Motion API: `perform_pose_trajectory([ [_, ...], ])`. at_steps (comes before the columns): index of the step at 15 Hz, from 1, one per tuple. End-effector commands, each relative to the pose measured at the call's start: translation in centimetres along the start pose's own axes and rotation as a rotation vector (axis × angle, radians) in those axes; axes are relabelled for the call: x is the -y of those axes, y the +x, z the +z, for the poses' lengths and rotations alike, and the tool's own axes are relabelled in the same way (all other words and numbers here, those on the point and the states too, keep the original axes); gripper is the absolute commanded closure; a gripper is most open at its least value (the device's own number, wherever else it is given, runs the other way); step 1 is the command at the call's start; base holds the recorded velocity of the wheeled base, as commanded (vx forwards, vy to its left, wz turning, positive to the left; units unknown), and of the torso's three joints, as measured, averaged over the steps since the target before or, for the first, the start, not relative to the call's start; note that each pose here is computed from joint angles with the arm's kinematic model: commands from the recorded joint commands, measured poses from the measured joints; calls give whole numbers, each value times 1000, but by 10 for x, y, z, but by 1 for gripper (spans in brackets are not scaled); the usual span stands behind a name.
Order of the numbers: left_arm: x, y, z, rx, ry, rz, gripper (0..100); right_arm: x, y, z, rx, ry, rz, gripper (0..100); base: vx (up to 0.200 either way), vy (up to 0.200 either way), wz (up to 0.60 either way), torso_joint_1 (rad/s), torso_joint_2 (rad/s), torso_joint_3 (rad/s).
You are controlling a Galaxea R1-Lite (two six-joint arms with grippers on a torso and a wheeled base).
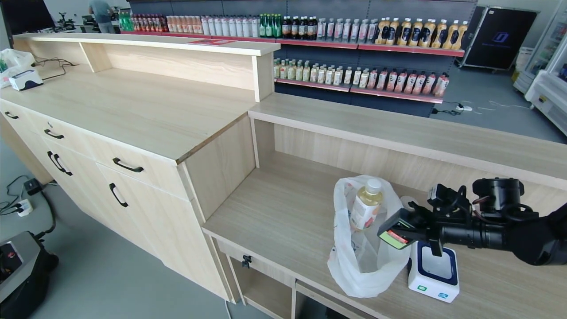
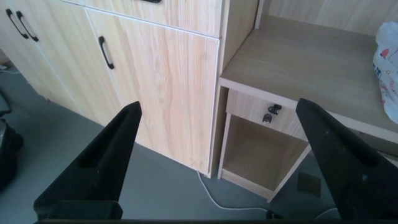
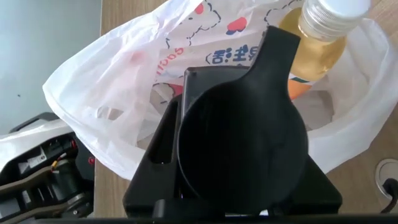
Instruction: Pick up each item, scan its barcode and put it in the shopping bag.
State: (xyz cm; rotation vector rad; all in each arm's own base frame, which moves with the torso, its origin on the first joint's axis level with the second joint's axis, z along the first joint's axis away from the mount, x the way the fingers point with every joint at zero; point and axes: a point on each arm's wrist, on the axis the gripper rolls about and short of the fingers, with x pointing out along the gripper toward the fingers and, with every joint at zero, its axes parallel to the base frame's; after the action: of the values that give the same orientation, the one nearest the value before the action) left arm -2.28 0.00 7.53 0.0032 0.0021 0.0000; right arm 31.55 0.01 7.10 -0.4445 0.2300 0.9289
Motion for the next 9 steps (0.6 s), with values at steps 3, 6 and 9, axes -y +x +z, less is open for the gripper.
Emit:
perform_pose_trajectory([
  [3, 0, 0, 0, 1, 0, 0, 0, 4, 11, -11, -15, 37, 17, 100, 0, 0, 0, 0, 0, 0],
  [6, 0, 0, 0, 1, 0, 0, 0, 6, 21, -12, -11, 57, 35, 100, 0, 0, 0, 0, 0, 0],
  [9, 0, 0, 0, 1, 0, 0, 0, 4, 33, -14, -12, 71, 62, 100, 0, 0, 0, 0, 0, 0],
])
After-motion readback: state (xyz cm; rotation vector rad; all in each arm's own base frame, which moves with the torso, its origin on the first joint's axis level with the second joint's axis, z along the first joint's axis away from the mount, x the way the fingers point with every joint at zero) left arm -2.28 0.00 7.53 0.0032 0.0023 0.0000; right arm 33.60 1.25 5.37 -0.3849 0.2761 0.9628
